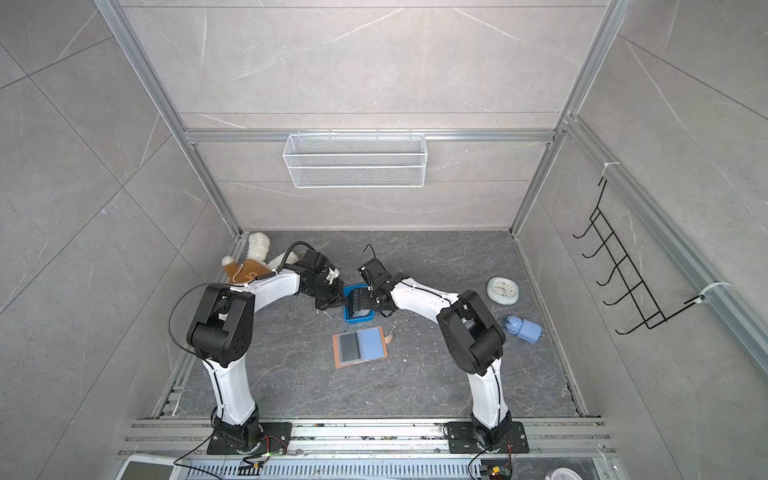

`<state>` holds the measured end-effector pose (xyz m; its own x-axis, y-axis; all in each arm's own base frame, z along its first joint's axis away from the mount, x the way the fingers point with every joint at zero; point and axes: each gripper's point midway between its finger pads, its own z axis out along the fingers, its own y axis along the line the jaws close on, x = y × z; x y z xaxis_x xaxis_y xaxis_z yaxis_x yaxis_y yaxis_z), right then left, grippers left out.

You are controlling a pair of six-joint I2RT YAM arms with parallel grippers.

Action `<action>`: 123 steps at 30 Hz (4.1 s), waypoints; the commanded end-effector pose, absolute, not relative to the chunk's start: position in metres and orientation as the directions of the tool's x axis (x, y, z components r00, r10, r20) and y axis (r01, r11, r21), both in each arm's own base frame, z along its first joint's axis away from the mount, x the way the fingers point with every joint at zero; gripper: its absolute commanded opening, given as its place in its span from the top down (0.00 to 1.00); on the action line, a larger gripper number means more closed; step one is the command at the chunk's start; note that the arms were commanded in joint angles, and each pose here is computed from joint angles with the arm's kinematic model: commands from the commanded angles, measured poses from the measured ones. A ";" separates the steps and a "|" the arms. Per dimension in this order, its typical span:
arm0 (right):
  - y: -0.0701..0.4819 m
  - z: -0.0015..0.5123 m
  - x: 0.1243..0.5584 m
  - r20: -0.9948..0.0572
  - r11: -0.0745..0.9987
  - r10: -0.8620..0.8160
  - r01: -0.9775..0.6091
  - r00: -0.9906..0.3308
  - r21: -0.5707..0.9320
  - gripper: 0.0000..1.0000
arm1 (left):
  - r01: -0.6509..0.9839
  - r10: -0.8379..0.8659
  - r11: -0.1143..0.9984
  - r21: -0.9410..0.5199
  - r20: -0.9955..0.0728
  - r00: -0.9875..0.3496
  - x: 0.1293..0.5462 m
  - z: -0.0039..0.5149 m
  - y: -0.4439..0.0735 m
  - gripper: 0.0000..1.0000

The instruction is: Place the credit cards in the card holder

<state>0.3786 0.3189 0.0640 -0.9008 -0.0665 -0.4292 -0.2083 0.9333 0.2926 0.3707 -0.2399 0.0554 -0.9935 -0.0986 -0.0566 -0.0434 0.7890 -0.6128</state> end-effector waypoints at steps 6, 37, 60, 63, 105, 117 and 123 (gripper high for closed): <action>0.311 0.082 0.375 -0.450 0.931 -0.065 -0.216 -0.891 0.293 0.12 | 0.005 -0.034 0.767 -0.642 -0.049 -0.998 0.366 0.059 -0.256 0.91; 0.350 0.093 0.361 -0.422 0.868 -0.038 -0.239 -0.906 0.435 0.69 | 0.011 -0.030 0.765 -0.644 -0.052 -0.998 0.366 0.060 -0.259 0.90; 0.345 0.099 0.360 -0.436 0.876 -0.006 -0.215 -0.900 0.432 1.00 | 0.054 -0.035 0.779 -0.624 -0.129 -0.991 0.370 0.081 -0.253 0.91; 0.342 0.102 0.357 -0.441 0.872 0.004 -0.212 -0.897 0.440 1.00 | 0.071 -0.033 0.781 -0.621 -0.154 -0.987 0.370 0.089 -0.251 0.91; 0.257 0.131 0.250 -0.438 0.632 0.260 -0.191 -0.861 0.751 1.00 | 0.184 -0.215 0.445 -0.876 -0.305 -0.928 0.226 0.158 -0.262 0.76; 0.252 0.141 0.236 -0.351 0.442 0.379 -0.166 -0.856 0.881 1.00 | 0.200 -0.218 0.269 -0.942 -0.262 -0.940 0.214 0.162 -0.294 0.70; 0.249 0.149 0.232 -0.317 0.387 0.415 -0.150 -0.853 0.910 1.00 | 0.184 -0.228 0.219 -0.958 -0.234 -0.945 0.215 0.159 -0.301 0.67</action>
<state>0.2325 0.2466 0.1285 -0.8639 0.3860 -0.3234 -0.1226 0.4616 0.8786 0.2110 -0.2926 0.1296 -0.9575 -0.2127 -0.1949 0.1189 0.3247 -0.9383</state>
